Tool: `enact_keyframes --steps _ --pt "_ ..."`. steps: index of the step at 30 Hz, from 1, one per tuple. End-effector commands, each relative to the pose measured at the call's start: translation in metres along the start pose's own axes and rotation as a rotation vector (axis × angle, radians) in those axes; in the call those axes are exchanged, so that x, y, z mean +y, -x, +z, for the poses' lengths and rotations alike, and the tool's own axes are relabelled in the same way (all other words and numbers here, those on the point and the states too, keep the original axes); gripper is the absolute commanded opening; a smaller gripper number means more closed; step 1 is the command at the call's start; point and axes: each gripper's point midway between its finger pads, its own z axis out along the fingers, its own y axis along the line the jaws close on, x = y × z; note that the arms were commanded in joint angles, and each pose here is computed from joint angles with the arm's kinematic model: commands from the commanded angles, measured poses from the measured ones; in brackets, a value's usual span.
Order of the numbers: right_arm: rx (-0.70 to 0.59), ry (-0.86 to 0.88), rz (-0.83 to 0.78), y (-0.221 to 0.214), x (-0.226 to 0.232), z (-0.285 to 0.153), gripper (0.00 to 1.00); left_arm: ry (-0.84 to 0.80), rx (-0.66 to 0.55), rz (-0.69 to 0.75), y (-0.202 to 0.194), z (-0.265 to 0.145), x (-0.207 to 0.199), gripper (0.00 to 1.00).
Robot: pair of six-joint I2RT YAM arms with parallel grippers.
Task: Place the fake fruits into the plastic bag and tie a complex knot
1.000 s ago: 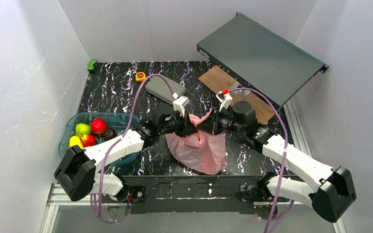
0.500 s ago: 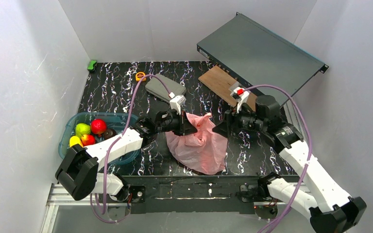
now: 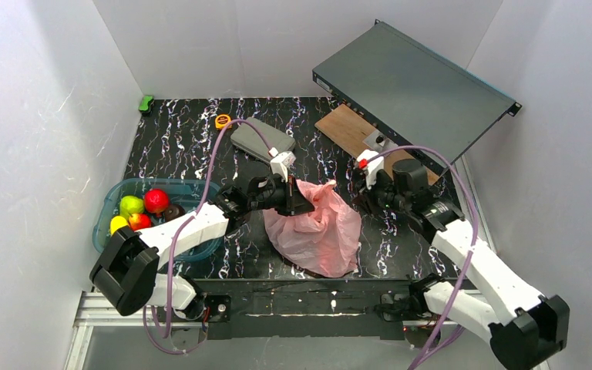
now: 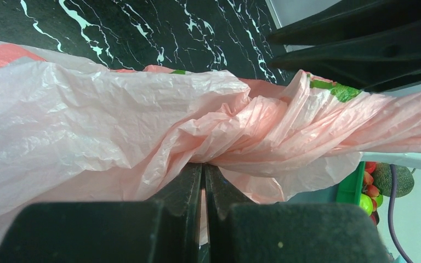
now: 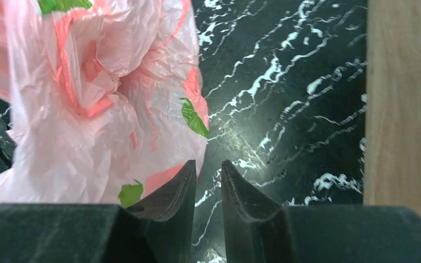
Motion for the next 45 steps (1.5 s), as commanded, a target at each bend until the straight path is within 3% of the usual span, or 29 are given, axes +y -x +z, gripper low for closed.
enact_keyframes --steps 1,5,10,14,17,20,22,25,35,38,42,45 --pt "-0.053 0.090 -0.117 0.002 0.011 0.027 0.31 -0.024 -0.016 0.000 0.005 -0.001 -0.007 0.00" --pt "0.007 0.265 -0.104 -0.027 0.042 0.050 0.38 -0.029 -0.018 -0.007 0.007 0.001 -0.008 0.00" --pt "-0.002 0.355 -0.073 -0.019 0.079 0.064 0.44 -0.079 -0.007 -0.021 0.009 0.001 -0.021 0.00" --pt "-0.032 0.435 0.081 0.015 0.114 0.067 0.69 -0.117 0.030 -0.060 -0.001 -0.005 -0.028 0.00" --pt "-0.063 0.446 0.123 0.049 0.131 0.078 0.83 -0.261 0.092 -0.053 -0.011 -0.021 -0.057 0.00" --pt "-0.082 0.460 0.161 0.071 0.144 0.086 0.90 -0.380 0.230 -0.070 -0.035 -0.035 -0.072 0.00" --pt "-0.080 0.463 0.142 0.074 0.144 0.084 0.92 -0.418 0.243 -0.074 -0.038 -0.038 -0.075 0.00" --pt "0.025 0.477 0.091 0.045 0.132 0.064 0.98 -0.441 0.266 -0.111 -0.036 -0.040 -0.072 0.00" --pt "0.050 0.524 0.004 0.021 0.130 -0.006 0.98 -0.427 0.238 -0.113 -0.028 -0.038 -0.067 0.00" --pt "0.062 0.488 0.003 0.016 0.114 -0.010 0.83 -0.420 0.240 -0.107 -0.028 -0.038 -0.066 0.00" --pt "0.049 0.470 0.047 0.020 0.095 -0.009 0.48 -0.414 0.241 -0.106 -0.030 -0.038 -0.065 0.00" --pt "0.014 0.479 0.064 0.030 0.096 -0.004 0.34 -0.414 0.243 -0.109 -0.030 -0.037 -0.064 0.00"
